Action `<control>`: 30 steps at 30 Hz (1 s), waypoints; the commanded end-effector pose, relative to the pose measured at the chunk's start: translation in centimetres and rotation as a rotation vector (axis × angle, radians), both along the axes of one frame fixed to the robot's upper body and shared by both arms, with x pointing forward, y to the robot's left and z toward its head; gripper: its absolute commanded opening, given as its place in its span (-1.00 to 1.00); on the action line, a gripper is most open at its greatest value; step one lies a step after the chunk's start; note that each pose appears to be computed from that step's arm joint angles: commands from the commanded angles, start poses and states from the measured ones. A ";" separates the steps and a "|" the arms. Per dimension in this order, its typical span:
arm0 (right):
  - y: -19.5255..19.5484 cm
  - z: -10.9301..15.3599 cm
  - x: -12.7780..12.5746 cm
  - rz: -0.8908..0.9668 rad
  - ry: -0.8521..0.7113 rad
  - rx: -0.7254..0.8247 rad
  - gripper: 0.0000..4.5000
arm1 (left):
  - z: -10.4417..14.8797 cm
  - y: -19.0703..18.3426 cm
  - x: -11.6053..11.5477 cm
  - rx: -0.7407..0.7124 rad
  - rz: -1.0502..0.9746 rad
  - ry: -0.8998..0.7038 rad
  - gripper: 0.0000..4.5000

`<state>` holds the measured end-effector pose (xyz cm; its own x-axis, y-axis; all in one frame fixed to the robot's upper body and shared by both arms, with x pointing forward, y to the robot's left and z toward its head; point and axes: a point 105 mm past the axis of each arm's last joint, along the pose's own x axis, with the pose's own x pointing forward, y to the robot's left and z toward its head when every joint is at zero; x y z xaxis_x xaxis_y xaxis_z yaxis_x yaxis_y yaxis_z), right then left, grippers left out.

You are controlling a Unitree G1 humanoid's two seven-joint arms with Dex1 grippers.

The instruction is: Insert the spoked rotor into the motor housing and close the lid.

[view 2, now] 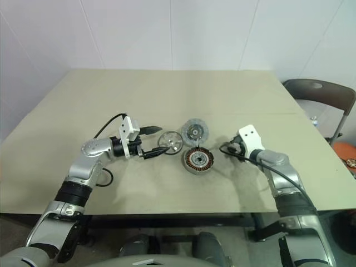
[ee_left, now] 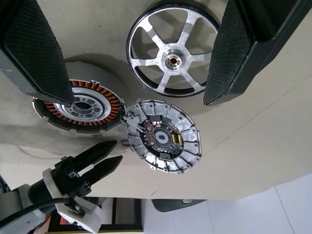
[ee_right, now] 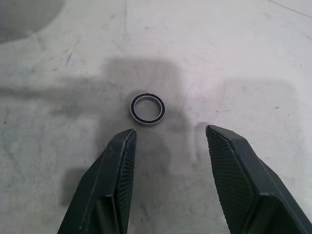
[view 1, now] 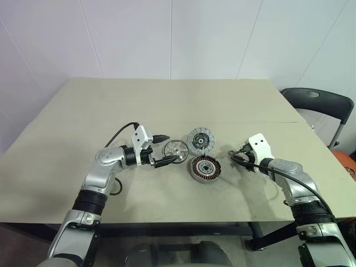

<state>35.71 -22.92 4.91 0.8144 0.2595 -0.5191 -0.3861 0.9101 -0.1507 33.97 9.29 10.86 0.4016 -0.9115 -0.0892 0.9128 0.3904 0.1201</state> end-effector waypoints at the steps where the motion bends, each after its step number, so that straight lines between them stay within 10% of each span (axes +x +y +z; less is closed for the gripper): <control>1: 1.3 0.6 0.8 0.014 -0.018 0.052 0.06 | 1.4 -0.2 0.1 -0.017 -0.009 -0.053 1.00; 18: 3.8 0.1 1.7 0.044 -0.004 0.114 0.06 | 1.1 -0.2 0.2 -0.003 -0.003 -0.051 1.00; 25: 4.2 0.3 1.5 0.067 -0.003 0.108 -0.71 | 1.1 0.0 0.2 0.002 0.002 -0.058 1.00; 30: 4.4 0.6 1.6 0.076 -0.008 0.107 -0.71 | 1.1 0.0 0.3 0.003 0.002 -0.060 1.00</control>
<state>36.99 -19.56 4.63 0.7963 0.3438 -0.4977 -0.4221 0.9052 -0.0500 33.99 9.27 10.86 0.4047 -0.9100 -0.0903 0.9109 0.3924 0.1279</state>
